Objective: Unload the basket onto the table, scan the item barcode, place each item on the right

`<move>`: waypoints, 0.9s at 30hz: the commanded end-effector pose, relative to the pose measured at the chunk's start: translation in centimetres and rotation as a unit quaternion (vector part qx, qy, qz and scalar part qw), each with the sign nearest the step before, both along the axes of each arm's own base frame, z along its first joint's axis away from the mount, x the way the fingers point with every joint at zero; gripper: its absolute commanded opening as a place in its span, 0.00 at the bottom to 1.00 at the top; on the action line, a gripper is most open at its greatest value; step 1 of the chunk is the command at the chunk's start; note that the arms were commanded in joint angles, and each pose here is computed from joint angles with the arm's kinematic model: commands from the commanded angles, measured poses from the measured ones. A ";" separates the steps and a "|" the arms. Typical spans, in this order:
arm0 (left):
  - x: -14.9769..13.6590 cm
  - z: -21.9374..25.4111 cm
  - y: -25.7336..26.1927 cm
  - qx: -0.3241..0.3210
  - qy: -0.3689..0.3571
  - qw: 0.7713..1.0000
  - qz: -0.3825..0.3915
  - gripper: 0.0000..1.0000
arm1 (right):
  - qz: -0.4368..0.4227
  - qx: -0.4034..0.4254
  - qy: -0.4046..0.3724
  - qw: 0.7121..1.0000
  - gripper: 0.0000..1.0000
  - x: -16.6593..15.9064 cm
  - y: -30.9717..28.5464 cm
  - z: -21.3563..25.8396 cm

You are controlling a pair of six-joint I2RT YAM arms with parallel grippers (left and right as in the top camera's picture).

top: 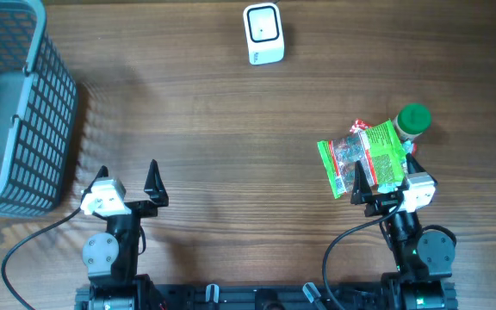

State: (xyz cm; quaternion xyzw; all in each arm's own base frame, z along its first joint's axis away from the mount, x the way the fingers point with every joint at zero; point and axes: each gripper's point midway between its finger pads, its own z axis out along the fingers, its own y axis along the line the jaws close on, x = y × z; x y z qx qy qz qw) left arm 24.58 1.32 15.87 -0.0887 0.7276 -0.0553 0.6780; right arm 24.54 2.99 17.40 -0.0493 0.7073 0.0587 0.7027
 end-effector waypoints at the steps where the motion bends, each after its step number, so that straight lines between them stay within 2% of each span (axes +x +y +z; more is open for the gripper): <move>1: 0.0 -0.2 0.1 0.012 0.001 1.000 0.005 1.00 | 0.001 -0.001 -0.005 1.000 0.99 0.0 0.0 0.2; 27: 0.0 -0.2 0.1 0.012 0.001 1.000 0.005 1.00 | 0.001 -0.002 0.001 1.000 1.00 0.0 0.0 -0.1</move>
